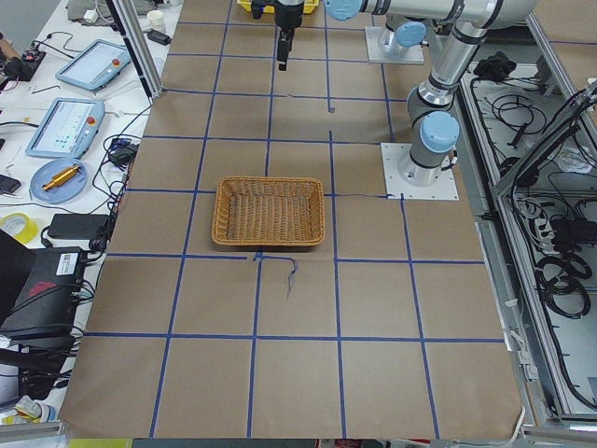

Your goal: Transfer tape with both arms

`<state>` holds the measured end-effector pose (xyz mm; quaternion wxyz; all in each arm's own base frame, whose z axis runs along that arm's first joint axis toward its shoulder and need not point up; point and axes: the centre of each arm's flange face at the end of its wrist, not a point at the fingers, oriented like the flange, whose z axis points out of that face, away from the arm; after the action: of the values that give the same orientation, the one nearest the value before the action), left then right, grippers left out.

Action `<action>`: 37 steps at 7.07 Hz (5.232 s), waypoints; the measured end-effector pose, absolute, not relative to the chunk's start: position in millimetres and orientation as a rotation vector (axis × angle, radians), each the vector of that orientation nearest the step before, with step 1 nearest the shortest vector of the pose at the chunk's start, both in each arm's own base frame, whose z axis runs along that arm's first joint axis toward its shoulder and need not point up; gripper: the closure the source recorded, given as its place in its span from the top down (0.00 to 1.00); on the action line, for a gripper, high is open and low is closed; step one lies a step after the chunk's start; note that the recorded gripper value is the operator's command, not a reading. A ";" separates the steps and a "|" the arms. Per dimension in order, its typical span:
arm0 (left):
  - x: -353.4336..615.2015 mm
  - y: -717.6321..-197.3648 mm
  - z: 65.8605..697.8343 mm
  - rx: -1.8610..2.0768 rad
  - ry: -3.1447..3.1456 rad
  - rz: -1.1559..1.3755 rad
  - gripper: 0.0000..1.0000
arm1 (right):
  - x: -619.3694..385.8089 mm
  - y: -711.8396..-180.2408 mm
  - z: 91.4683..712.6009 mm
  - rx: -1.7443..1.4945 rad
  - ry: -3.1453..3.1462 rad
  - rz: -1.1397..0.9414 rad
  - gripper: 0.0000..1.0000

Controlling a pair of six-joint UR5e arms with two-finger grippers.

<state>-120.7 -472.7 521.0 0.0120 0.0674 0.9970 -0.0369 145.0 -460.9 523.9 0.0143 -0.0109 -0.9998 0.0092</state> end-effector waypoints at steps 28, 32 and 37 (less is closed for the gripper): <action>-120.7 -472.6 520.5 0.210 3.109 -0.114 1.00 | -274.1 -575.4 236.5 0.340 -3.066 -0.197 1.00; -120.7 -472.6 520.2 0.210 3.109 -0.113 1.00 | -289.0 -556.7 200.9 0.204 -3.110 -0.265 0.00; -120.7 -472.6 520.6 0.210 3.108 -0.114 1.00 | -228.4 -557.9 306.7 0.133 -3.058 -0.140 0.00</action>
<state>-120.7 -472.6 520.6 0.0120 0.0674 0.9970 -0.0365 -228.4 -557.9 306.7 0.0389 0.0435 -0.9973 -0.0456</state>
